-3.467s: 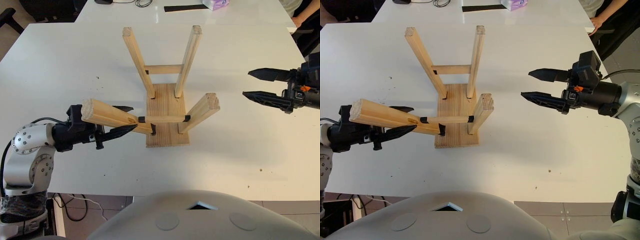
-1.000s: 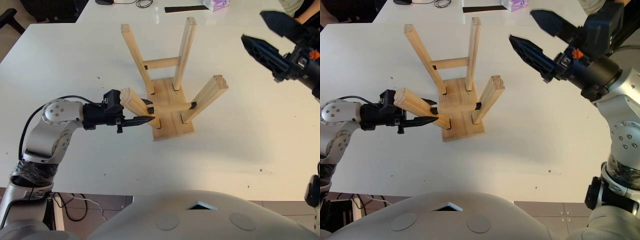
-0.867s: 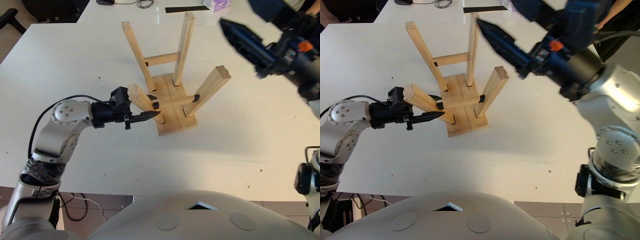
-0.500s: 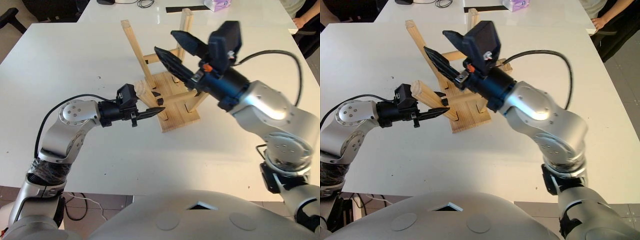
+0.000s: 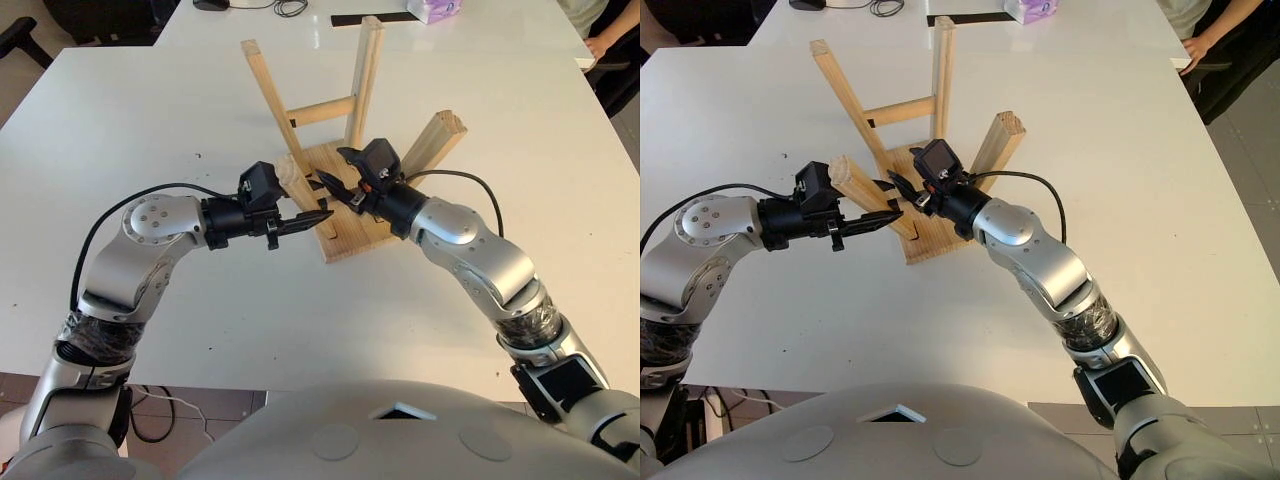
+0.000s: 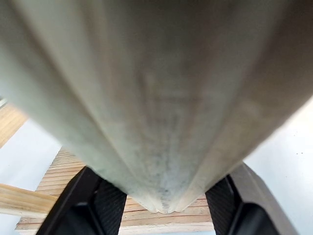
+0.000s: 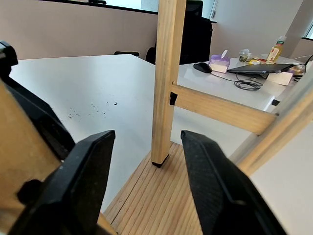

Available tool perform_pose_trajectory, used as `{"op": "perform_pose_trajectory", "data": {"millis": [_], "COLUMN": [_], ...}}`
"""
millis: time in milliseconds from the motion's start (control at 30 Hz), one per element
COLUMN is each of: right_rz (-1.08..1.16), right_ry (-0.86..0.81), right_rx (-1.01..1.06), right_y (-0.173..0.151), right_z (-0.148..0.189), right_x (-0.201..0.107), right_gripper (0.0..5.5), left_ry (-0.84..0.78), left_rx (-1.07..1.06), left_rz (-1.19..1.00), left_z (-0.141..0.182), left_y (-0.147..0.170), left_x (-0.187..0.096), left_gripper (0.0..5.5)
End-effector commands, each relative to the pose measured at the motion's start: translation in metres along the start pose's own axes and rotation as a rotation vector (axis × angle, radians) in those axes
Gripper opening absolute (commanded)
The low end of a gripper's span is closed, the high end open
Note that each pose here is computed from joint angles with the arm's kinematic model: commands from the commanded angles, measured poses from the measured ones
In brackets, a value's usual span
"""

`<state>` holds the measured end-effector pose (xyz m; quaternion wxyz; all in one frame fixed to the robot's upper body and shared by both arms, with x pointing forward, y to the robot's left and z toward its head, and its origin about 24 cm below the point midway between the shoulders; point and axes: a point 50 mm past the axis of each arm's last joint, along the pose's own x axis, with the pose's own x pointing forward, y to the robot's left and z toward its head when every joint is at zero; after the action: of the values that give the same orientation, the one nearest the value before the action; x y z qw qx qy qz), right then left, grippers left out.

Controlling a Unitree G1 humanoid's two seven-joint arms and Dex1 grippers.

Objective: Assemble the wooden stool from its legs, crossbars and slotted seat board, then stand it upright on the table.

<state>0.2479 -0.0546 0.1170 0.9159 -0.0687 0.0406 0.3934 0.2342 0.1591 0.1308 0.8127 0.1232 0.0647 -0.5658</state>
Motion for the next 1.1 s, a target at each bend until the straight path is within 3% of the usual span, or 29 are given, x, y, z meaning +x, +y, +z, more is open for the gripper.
{"op": "perform_pose_trajectory", "data": {"millis": [33, 167, 333, 433, 533, 700, 800, 967, 1100], "right_rz": [-0.033, 0.046, 0.128, 0.051, -0.168, -0.477, -0.591, -0.569, -0.434], "right_ry": [0.113, -0.056, -0.424, -0.620, -0.689, -0.497, -0.271, -0.007, 0.002], "right_rx": [0.016, 0.038, 0.122, 0.166, 0.153, 0.062, -0.070, -0.329, -0.400], "right_y": [0.000, 0.008, -0.002, -0.034, -0.090, -0.160, -0.180, -0.177, -0.150], "right_z": [-0.024, 0.011, 0.095, 0.140, 0.161, 0.126, 0.083, 0.026, 0.007], "right_x": [-0.002, 0.001, -0.023, -0.050, -0.086, -0.116, -0.115, -0.094, -0.072], "right_gripper": [2.50, 2.50, 2.50, 2.50, 2.50, 2.50, 2.48, 2.48, 2.80], "left_ry": [0.143, 0.180, 0.235, 0.259, 0.282, 0.314, 0.324, 0.328, 0.321], "left_rx": [-0.085, -0.095, -0.127, -0.151, -0.163, -0.163, -0.165, -0.153, -0.132], "left_rz": [-0.018, -0.012, 0.002, 0.027, 0.068, 0.085, 0.082, 0.066, 0.049], "left_z": [-0.023, -0.029, -0.046, -0.055, -0.062, -0.070, -0.073, -0.069, -0.064], "left_y": [-0.004, -0.001, -0.005, -0.007, -0.005, -0.003, 0.000, 0.008, 0.013], "left_x": [0.003, 0.004, 0.001, -0.003, -0.008, -0.010, -0.008, -0.006, -0.004], "left_gripper": [2.05, 2.05, 2.05, 2.05, 2.05, 2.05, 2.64, 3.45, 4.13]}}
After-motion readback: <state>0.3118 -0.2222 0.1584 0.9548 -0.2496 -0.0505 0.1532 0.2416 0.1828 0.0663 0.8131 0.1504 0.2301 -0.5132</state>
